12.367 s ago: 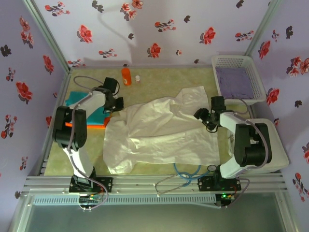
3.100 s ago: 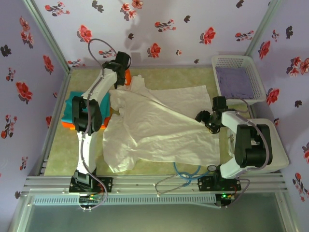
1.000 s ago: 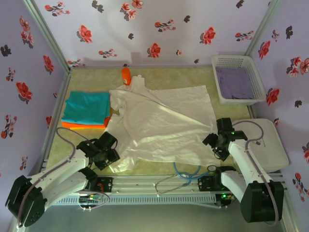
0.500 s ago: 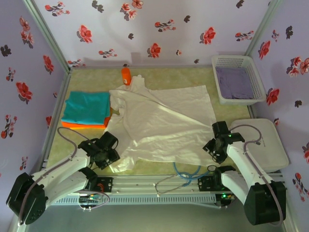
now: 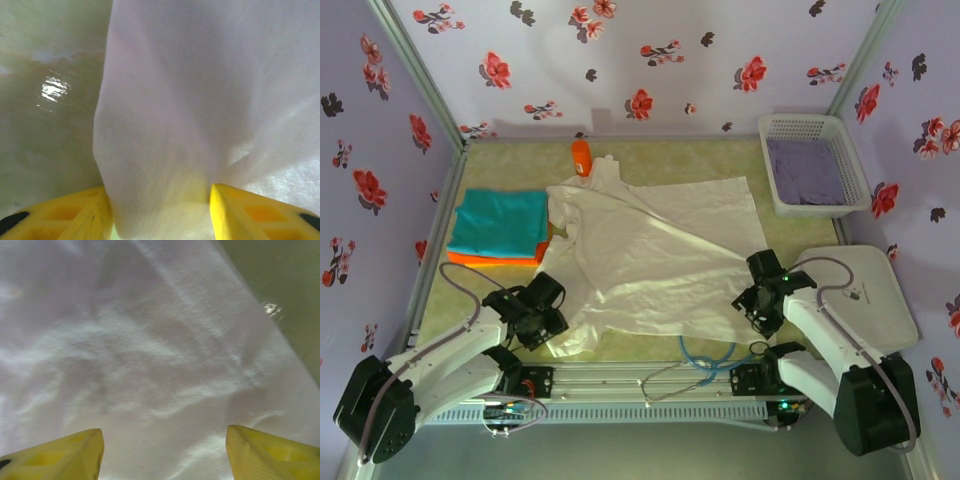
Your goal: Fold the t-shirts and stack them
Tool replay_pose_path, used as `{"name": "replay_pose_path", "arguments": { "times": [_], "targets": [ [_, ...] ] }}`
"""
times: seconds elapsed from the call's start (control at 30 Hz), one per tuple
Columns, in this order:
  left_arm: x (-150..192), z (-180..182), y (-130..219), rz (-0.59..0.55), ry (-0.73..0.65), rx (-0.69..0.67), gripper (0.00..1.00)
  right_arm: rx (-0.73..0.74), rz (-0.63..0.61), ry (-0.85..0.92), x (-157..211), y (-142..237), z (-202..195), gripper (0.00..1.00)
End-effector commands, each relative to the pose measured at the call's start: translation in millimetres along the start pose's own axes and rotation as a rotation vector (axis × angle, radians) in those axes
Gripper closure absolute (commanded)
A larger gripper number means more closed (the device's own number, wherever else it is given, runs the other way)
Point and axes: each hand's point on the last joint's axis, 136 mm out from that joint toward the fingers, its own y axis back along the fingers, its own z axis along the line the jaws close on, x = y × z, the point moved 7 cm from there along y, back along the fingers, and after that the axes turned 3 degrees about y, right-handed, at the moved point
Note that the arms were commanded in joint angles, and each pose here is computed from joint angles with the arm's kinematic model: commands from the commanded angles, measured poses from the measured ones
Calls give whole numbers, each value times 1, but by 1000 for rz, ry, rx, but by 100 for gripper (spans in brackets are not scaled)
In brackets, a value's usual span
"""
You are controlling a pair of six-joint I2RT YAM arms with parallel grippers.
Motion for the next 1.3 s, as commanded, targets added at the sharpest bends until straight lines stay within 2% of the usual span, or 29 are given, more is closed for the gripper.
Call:
{"name": "replay_pose_path", "arguments": {
  "times": [0.0,0.17,0.37,0.47,0.57,0.67,0.93,1.13,1.27],
  "targets": [
    [-2,-2,-2,-19,-18,8,48,13,-46,-136,-2,-5,-3,34],
    [-1,-1,1,-20,-23,19,48,29,-42,-226,1,-13,-7,34],
    [0,2,-3,-19,-21,17,48,16,-52,-241,3,-19,-8,36],
    [0,1,-7,-18,-22,13,48,27,-55,-225,2,-23,-7,41],
    [-1,-2,-10,-19,-29,13,48,23,-62,-190,-1,-25,-3,54],
    [-2,-4,-12,-20,-34,15,49,11,-81,-138,-7,-22,5,61],
    [-10,-13,-12,-35,-49,26,49,13,-160,18,-33,-11,41,56],
    [-13,-19,-12,-33,-72,19,49,-6,-154,157,-56,-18,86,52],
    [-14,-20,-12,-32,-77,17,50,-27,-163,253,-64,-7,102,46]
  ]
}}
